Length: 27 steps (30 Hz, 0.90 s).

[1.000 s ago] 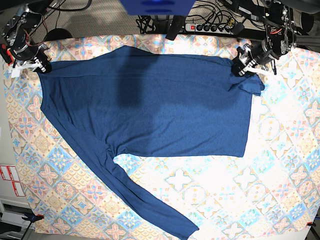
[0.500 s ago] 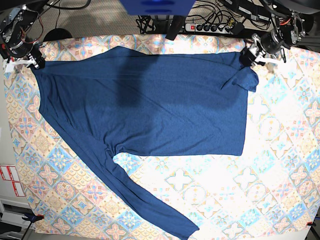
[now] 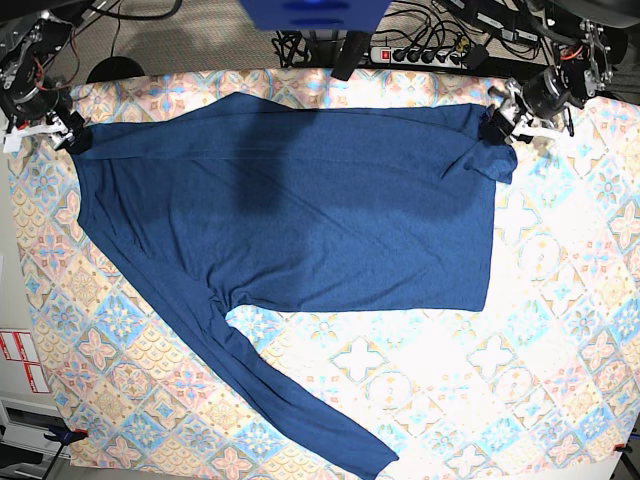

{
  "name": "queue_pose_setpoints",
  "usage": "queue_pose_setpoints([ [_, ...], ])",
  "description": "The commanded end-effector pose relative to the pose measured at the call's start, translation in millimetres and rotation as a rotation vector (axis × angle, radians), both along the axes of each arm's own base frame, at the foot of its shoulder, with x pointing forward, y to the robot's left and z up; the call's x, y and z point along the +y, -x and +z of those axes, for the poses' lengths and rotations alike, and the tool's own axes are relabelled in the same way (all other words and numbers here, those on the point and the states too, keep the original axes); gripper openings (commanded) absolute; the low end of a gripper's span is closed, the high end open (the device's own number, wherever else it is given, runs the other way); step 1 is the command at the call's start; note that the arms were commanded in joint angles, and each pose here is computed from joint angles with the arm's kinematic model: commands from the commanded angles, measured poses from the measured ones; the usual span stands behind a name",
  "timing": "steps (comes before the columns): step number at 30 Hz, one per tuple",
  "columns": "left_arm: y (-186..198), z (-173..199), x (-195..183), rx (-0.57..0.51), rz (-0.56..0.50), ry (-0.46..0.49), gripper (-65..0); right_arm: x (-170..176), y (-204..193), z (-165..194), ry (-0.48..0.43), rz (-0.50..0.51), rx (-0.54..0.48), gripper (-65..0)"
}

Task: Fold the T-shirt properly
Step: 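Open both grippers and release the shirt edge, then move both grippers down to the shirt's side edges midway along the body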

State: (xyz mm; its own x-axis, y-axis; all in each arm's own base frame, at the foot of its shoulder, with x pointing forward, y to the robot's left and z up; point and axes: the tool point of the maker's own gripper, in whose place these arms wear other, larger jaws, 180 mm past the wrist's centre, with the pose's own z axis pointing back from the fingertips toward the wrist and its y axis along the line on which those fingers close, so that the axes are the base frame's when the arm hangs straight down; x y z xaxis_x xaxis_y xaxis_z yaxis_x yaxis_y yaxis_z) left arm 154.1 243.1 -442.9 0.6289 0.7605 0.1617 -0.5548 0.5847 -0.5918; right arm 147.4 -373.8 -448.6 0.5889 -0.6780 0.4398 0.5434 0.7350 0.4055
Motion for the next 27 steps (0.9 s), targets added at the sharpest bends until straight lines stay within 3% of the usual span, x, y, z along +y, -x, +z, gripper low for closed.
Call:
queue_pose_setpoints([
  [1, -3.8, 6.9, 2.6, -0.021, -0.011, -0.005, -44.7, -12.0, -6.1, 13.6, 0.038, 0.004, -0.031, -13.0],
  [8, -19.2, 14.4, 8.3, -0.063, 0.003, -0.015, -45.1, -23.3, 0.2, 18.1, 0.049, -0.045, -0.047, -11.1],
  [15, -60.2, 45.8, 35.2, -0.194, 0.082, -0.029, -45.3, -33.6, 0.8, 24.8, 0.065, -0.076, -0.066, -11.1],
  [19, -92.8, 66.1, 37.3, -0.28, 0.089, -0.028, -45.3, -34.7, -27.7, 41.3, 0.082, -0.065, -0.135, -11.1],
  [22, -116.5, 81.9, 36.0, -0.341, 0.087, -0.024, -44.7, -33.1, -52.6, 58.9, 0.114, -0.022, -0.184, -11.1],
  [27, -157.9, 111.4, 32.3, -0.444, 0.08, -0.018, -44.7, -13.5, -105.7, 81.3, 0.165, 0.155, -0.221, -11.1],
])
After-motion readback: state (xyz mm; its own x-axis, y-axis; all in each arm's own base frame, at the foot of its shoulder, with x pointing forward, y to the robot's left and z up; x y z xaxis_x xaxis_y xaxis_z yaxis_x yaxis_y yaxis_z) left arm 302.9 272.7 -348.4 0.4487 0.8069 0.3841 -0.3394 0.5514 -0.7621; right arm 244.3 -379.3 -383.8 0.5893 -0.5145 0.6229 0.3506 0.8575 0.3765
